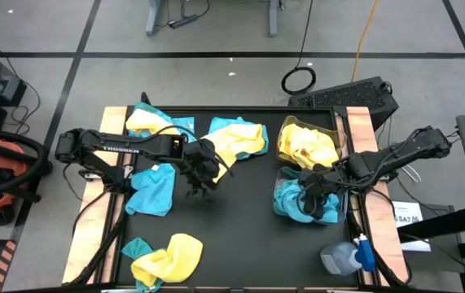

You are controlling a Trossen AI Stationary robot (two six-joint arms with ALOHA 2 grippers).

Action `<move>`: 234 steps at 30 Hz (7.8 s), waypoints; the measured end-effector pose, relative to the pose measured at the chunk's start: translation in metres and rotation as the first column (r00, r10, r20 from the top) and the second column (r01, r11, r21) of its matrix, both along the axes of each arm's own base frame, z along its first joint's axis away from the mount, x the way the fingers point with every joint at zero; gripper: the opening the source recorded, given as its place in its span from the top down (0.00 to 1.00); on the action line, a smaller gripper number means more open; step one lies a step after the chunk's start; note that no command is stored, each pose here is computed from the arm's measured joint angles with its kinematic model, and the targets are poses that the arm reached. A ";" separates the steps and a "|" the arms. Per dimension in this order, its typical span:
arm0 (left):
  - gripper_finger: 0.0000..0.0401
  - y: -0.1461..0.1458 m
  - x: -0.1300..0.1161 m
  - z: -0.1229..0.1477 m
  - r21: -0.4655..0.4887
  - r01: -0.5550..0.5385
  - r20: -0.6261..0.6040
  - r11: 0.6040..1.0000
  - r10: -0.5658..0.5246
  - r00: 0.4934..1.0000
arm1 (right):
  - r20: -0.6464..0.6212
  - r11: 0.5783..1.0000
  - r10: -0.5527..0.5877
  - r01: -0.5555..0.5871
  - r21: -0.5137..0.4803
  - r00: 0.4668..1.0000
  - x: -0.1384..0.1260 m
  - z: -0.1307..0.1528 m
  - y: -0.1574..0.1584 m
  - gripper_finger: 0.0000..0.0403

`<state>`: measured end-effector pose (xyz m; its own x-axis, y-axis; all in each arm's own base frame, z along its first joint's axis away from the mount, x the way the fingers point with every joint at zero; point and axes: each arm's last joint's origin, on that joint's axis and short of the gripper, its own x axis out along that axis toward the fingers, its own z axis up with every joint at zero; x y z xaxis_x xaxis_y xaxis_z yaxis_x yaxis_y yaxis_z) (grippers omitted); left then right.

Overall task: Sort microfiber towel by color & place in baskets
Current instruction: Put the blue microfiber cloth into the bottom transparent bin, then put the yellow microfiber cloth into the top transparent bin

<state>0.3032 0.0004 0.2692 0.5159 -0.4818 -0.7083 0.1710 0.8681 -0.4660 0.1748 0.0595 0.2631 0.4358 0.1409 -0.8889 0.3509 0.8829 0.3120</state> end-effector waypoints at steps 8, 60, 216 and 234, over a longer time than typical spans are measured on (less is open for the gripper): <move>0.35 -0.012 -0.003 0.000 -0.038 0.052 -0.029 0.998 -0.053 0.998 | -0.096 0.995 0.027 -0.036 -0.093 0.995 0.001 -0.025 -0.001 0.97; 0.35 -0.214 -0.130 0.023 -0.090 0.113 -0.341 0.990 -0.137 0.930 | 0.229 0.993 0.114 -0.103 -0.062 0.967 -0.010 0.036 -0.005 0.20; 0.23 0.009 0.055 0.070 0.259 -0.358 0.439 0.897 0.221 0.871 | -0.310 0.867 -0.421 0.277 -0.415 0.853 0.018 -0.045 -0.188 0.99; 0.23 0.009 0.053 0.067 0.277 -0.346 0.410 0.896 0.216 0.886 | -0.434 0.937 -0.342 0.268 -0.224 0.833 0.030 -0.086 -0.206 0.89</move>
<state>0.3562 0.0098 0.3362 0.8421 -0.0466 -0.5373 -0.0054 0.9955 -0.0947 0.2052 -0.1466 0.1774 -0.0288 -0.0800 -0.9964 0.6796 0.7294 -0.0782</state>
